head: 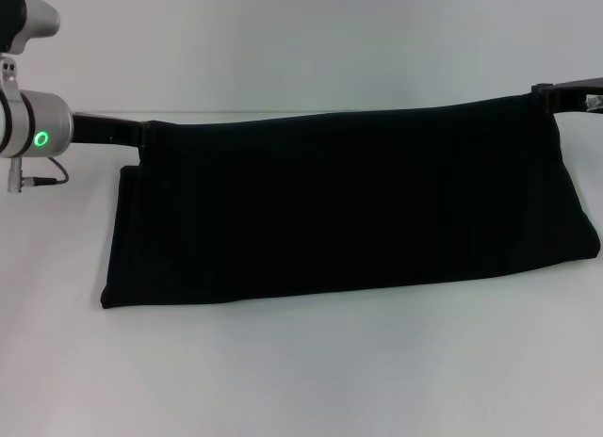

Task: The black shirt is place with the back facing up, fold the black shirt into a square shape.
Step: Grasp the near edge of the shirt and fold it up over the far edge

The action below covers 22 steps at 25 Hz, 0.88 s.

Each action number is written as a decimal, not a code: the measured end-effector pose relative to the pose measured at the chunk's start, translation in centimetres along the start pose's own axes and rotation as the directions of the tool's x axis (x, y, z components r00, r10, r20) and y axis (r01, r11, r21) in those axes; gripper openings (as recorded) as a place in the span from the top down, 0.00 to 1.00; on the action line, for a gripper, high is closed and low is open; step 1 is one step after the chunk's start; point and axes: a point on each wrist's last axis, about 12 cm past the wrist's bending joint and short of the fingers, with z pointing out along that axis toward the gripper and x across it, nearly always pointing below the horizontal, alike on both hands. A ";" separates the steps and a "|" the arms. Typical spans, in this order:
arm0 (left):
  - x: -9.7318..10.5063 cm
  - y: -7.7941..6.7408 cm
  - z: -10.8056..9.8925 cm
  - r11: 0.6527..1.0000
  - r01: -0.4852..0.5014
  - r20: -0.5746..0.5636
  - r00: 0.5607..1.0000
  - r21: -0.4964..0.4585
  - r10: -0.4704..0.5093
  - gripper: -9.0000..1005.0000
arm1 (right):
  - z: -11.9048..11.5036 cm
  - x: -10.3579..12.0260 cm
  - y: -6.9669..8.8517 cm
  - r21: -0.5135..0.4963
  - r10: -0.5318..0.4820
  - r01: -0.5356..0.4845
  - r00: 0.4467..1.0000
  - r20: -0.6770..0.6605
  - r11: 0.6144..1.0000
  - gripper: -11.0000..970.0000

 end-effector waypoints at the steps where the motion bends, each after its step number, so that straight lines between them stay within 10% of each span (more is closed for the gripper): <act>1: 0.0 0.0 0.0 1.000 0.000 0.001 1.000 -0.001 0.000 0.91 | 0.0 0.0 0.0 0.000 -0.002 0.002 1.000 0.000 1.000 0.99; 22: 0.4 0.0 0.1 1.000 0.021 0.006 1.000 -0.003 -0.021 0.89 | 0.2 -1.4 0.5 -0.007 -0.068 0.068 0.998 -0.005 0.998 0.99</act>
